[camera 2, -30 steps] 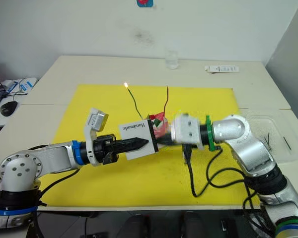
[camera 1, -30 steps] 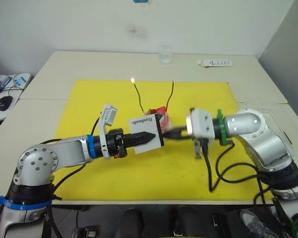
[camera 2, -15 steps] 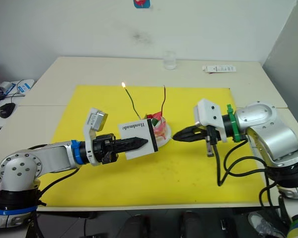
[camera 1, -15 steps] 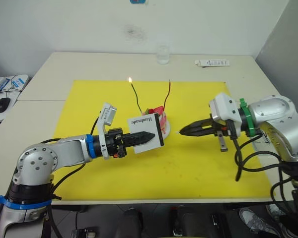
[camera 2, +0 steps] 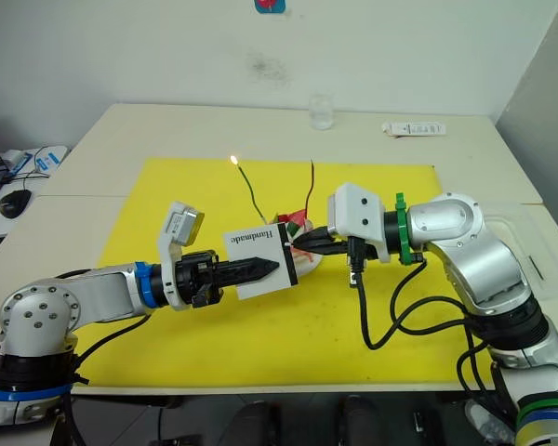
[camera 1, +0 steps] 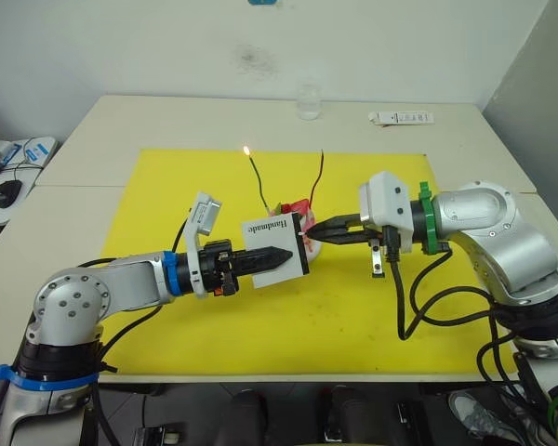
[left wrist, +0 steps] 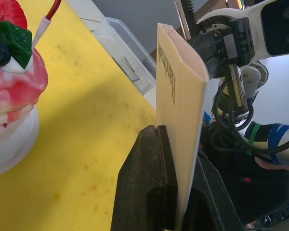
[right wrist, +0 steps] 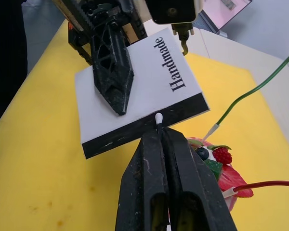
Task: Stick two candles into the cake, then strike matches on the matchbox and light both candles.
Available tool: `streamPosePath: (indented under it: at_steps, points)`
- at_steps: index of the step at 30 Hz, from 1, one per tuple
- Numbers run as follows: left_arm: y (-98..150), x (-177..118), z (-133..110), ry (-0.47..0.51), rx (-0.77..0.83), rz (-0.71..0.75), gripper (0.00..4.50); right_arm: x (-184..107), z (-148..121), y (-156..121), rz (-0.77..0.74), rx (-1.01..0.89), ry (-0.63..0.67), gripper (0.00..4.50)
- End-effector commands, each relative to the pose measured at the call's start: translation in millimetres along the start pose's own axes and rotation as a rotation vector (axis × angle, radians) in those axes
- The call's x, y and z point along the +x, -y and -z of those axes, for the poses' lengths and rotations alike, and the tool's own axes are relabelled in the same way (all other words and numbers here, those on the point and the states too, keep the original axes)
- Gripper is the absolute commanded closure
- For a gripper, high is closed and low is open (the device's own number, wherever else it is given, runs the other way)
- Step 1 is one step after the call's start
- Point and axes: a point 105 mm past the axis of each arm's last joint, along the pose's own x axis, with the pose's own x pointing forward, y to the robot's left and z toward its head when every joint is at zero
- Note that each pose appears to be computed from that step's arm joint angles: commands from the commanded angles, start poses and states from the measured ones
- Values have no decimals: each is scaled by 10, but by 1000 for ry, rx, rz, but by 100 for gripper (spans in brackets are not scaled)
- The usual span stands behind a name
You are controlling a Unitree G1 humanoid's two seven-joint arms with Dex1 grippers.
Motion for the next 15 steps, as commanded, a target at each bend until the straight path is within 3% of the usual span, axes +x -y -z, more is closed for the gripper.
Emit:
streamPosePath:
  at_steps: [1, 15]
  points:
    - [95, 13, -49, 12, 38, 26, 450, -27, -81, 7, -2, -60, 5, 448]
    - [96, 18, -53, 17, 35, 29, 450, -1, 7, 24, 15, -120, -48, 448]
